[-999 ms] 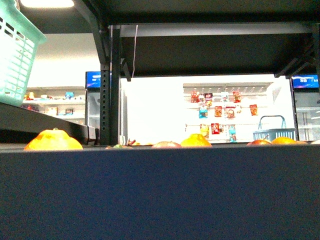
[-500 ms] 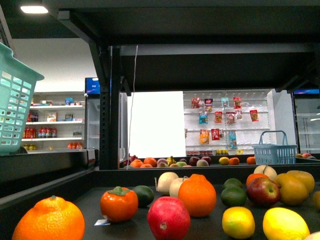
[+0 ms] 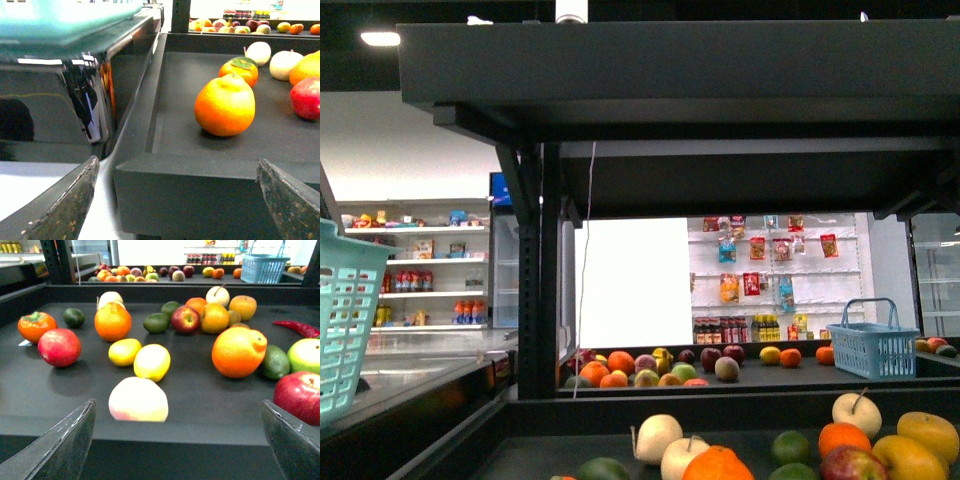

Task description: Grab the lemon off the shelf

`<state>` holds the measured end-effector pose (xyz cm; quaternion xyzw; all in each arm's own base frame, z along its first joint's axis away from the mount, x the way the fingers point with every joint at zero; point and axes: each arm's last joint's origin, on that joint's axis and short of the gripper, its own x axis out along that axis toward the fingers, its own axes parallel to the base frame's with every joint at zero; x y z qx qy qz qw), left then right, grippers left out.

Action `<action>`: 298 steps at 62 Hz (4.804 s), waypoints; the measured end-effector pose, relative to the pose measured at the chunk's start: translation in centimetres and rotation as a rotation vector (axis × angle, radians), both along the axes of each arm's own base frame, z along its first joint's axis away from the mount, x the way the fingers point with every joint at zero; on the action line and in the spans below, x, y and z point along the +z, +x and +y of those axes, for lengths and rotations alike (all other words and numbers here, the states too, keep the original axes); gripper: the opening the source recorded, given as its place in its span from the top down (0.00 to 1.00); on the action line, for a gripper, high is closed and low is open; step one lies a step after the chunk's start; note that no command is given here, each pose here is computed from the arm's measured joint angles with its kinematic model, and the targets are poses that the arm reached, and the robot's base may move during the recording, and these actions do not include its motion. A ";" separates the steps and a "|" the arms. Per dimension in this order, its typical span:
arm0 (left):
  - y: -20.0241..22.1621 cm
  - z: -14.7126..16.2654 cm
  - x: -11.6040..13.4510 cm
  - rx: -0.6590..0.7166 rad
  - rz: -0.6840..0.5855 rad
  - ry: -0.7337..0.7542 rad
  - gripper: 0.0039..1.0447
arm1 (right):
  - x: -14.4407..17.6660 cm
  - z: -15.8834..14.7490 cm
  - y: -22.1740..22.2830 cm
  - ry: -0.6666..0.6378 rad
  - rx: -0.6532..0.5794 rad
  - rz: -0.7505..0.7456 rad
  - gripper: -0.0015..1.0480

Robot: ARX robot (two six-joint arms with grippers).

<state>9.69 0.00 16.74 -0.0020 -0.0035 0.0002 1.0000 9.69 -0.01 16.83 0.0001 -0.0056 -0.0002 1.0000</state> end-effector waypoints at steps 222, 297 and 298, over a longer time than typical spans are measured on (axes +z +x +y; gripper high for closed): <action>27.2 14.7 7.5 0.167 0.069 -1.399 0.85 | 0.0 0.0 0.0 0.000 0.002 0.000 0.07; 27.2 -6.5 7.9 -0.760 0.597 -0.871 0.94 | 0.0 0.0 0.0 0.000 0.002 0.000 0.07; 27.4 -6.9 7.8 -0.769 0.602 -0.869 0.94 | 0.0 0.0 0.0 0.000 0.002 0.000 0.07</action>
